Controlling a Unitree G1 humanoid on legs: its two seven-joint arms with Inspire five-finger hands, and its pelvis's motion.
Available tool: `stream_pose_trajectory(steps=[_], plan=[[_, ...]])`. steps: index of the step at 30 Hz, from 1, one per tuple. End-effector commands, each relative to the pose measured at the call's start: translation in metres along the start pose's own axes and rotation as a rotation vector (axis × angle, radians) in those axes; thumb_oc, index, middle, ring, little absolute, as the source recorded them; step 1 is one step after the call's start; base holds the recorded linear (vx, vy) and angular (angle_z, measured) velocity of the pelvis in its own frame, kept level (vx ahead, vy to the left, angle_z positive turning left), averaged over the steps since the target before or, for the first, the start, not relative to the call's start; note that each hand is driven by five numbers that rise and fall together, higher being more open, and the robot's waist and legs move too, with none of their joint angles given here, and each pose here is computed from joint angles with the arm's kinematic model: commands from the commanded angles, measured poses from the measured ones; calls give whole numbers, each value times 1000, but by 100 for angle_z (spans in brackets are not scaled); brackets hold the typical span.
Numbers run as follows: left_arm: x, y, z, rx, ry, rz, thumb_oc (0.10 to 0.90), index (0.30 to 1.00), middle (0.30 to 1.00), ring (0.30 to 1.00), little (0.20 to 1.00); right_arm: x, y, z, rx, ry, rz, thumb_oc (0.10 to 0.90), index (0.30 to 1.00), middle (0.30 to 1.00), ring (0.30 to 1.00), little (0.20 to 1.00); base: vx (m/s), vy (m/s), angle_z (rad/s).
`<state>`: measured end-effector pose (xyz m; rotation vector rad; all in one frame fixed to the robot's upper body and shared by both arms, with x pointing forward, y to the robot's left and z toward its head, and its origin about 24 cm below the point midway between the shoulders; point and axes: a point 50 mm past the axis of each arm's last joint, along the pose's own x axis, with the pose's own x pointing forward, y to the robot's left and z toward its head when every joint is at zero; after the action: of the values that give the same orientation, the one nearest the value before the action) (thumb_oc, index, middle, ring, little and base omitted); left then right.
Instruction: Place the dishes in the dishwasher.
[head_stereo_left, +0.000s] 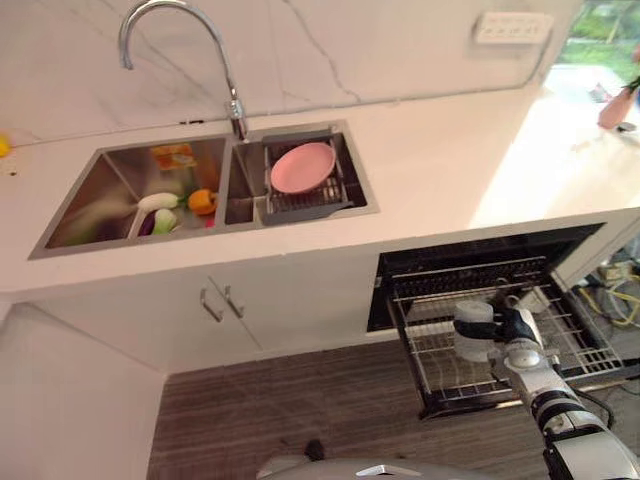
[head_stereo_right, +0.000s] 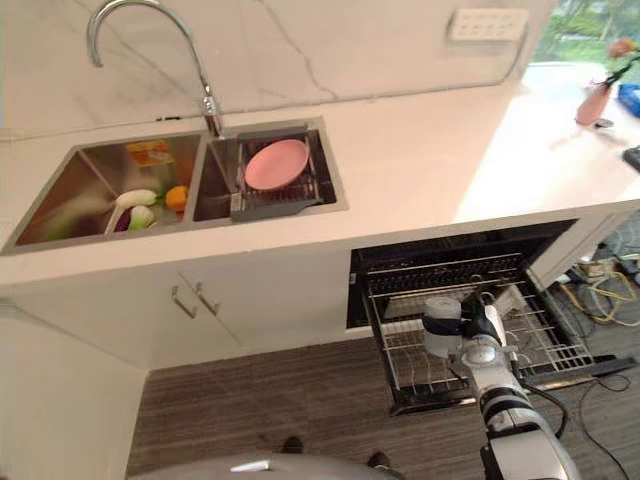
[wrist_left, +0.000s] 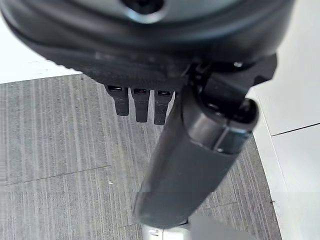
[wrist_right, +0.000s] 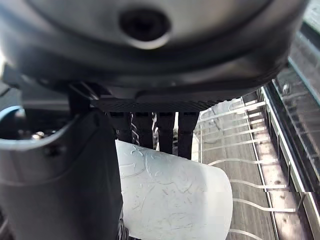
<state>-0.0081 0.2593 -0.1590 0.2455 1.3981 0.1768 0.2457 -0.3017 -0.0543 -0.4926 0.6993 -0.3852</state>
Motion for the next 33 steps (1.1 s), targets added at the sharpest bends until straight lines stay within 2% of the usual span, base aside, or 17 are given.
stream_pose_trajectory(steps=[1,7,8,9,10,15,23,26,29,33], plan=[[2,6,26,23,-103,14,800,900,900,900,900,9,-8,68,11,-205,-48,400,300,300,300,300,-4,19,37],[2,-2,27,55,-113,-13,800,900,900,900,900,7,14,52,-14,-138,9,400,300,300,300,300,25,3,12],[2,-4,25,80,-100,-14,800,900,900,900,900,6,21,48,-33,-121,24,463,394,394,394,394,22,5,6],[3,-5,23,89,-89,-14,800,900,900,900,900,6,24,46,-79,-115,26,755,832,832,832,832,27,3,4],[3,-5,23,98,-87,-13,800,900,900,900,900,7,24,45,-120,-109,24,800,900,900,900,900,17,-1,3],[4,-8,15,100,-43,8,800,900,900,900,900,7,21,51,-222,-141,-19,800,900,900,900,900,0,0,0],[4,-9,-7,82,87,57,800,900,900,900,900,0,12,61,-185,-260,-96,800,900,900,900,900,12,-8,-7],[2,-8,-19,-43,147,98,800,900,900,900,900,-12,-3,67,-51,-361,-180,800,900,900,900,900,10,-31,-12],[-1,-12,-30,-78,213,103,800,900,900,900,900,-26,-13,69,66,-429,-211,800,900,900,900,900,3,-34,-8],[-3,-20,-37,-196,272,159,800,900,900,900,900,-54,-12,51,390,-470,-193,800,900,900,900,900,-8,-54,-12]])
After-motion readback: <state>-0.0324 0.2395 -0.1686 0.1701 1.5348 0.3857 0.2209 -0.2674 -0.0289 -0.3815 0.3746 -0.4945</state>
